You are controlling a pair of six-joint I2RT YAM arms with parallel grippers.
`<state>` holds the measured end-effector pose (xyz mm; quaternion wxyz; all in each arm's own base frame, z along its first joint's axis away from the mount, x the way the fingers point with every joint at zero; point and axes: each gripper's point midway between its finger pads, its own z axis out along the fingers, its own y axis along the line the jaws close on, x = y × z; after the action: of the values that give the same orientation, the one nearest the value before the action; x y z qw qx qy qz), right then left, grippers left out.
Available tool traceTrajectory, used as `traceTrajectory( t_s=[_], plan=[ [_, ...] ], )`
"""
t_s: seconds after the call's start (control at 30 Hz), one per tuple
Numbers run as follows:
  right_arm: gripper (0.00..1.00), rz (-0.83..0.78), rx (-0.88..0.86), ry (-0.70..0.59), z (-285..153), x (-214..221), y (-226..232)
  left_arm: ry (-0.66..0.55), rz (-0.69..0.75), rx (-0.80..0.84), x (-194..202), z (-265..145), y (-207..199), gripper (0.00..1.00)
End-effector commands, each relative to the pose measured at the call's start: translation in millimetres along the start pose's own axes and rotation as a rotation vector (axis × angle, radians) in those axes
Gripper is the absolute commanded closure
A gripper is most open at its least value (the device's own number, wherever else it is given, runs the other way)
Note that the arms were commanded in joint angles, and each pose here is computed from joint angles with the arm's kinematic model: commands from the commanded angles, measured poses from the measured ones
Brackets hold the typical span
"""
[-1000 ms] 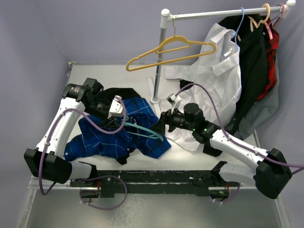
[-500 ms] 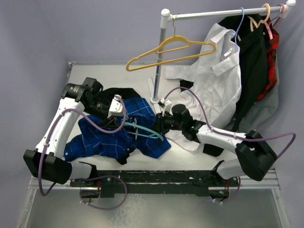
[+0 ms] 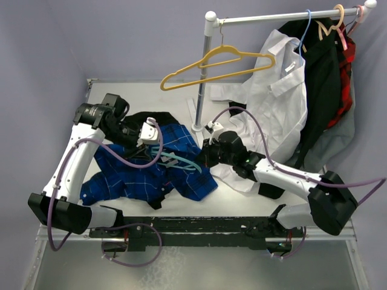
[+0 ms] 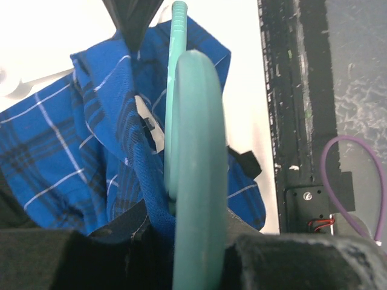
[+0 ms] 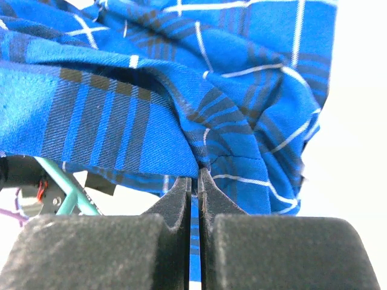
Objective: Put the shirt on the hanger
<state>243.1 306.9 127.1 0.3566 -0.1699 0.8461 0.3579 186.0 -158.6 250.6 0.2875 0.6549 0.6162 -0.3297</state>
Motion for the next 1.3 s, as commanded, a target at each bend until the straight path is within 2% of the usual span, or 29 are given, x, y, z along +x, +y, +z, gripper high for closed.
traceTrajectory(
  t_s=[0.0, 0.33, 0.57, 0.77, 0.93, 1.0, 1.13, 1.27],
  plan=[
    [1.00, -0.042, 0.182, -0.078, -14.7, -25.2, -24.8, 0.063, 0.040, -0.123, -9.8, -24.0, 8.8, 1.00],
    [1.00, -0.041, 0.253, -0.037, -15.1, -11.3, -41.3, 0.132, 0.090, -0.455, -16.8, -60.2, 49.3, 1.00],
    [1.00, -0.030, 0.285, -0.065, -29.2, -26.4, -37.8, 0.259, 0.063, -0.562, 14.3, -67.5, 73.2, 1.00],
    [1.00, -0.012, 0.356, -0.072, -50.3, -41.4, -37.9, 0.315, 0.073, -0.628, 28.0, -72.5, 82.5, 1.00],
    [1.00, -0.015, 0.296, -0.104, -60.6, -59.7, -18.4, 0.332, 0.071, -0.706, 33.4, -78.7, 93.6, 1.00],
    [1.00, -0.003, 0.250, -0.081, -62.1, -59.9, -6.8, 0.331, 0.060, -0.727, 34.9, -79.0, 97.9, 1.00],
    [1.00, 0.043, 0.074, -0.113, -67.5, -75.0, 35.2, 0.326, 0.032, -0.729, 38.4, -75.1, 100.2, 1.00],
    [1.00, 0.054, -0.075, -0.154, -67.8, -87.1, 70.1, 0.247, 0.011, -0.725, 25.9, -69.8, 98.8, 1.00]
  ],
)
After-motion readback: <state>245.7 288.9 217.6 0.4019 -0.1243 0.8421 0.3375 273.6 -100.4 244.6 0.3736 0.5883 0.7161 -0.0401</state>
